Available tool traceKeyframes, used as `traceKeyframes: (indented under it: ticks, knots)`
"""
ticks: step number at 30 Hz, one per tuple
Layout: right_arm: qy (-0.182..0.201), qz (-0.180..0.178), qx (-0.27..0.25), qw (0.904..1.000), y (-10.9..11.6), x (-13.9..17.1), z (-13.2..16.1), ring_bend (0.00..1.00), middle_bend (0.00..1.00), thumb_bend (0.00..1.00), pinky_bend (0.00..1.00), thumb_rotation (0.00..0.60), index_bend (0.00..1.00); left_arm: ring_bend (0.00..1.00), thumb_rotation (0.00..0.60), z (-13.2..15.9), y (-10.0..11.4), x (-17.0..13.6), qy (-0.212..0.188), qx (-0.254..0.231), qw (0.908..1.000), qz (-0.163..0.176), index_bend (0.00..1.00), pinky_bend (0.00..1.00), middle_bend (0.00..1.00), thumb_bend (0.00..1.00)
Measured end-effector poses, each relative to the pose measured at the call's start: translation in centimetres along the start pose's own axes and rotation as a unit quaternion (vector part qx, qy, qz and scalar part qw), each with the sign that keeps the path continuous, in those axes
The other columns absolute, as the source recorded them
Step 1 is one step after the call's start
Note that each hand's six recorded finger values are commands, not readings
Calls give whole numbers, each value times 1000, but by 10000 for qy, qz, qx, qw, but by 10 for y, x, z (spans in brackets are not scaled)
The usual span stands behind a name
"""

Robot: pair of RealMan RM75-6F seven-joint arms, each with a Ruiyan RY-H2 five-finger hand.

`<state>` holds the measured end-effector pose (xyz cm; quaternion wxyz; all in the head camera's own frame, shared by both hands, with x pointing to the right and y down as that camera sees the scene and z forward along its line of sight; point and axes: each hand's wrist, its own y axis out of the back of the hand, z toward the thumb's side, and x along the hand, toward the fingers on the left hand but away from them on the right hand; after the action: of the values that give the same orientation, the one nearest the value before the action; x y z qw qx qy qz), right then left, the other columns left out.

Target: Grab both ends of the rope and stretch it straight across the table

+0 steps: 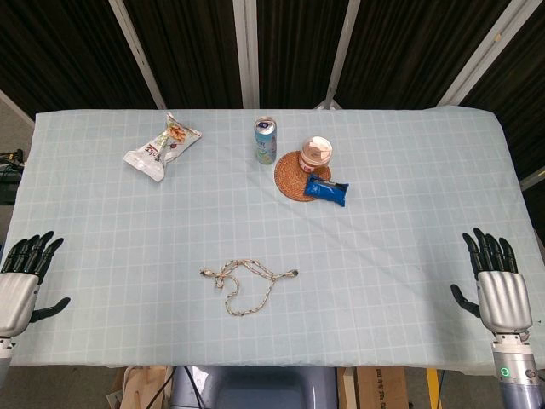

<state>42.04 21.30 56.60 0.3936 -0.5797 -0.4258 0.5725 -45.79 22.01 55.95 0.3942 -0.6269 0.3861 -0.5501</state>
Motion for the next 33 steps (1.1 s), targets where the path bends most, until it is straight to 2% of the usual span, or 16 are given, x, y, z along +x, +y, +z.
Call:
traceKeyframes:
  ticks: [18, 27, 30, 33]
  knots:
    - [73, 142, -100, 9998, -3, 2, 4, 0, 0, 290, 0, 600, 0, 0, 600, 0, 0, 0, 27, -23, 10000, 2, 0, 0, 0, 44]
    - [366, 228, -484, 9979, -3, 1, 17, 0, 0, 290, 0, 600, 0, 0, 600, 0, 2, -1, 40, -59, 10000, 42, 0, 0, 0, 44]
    - [541, 270, -717, 9956, -3, -3, 25, 0, 1, 290, 0, 600, 72, 0, 600, 0, 2, 0, 32, -32, 10000, 34, 0, 0, 0, 44]
    - [758, 362, -987, 9916, -3, -10, 37, 0, 26, 289, 0, 600, 186, 0, 600, 0, 3, 0, 36, -30, 10000, 63, 0, 0, 0, 44]
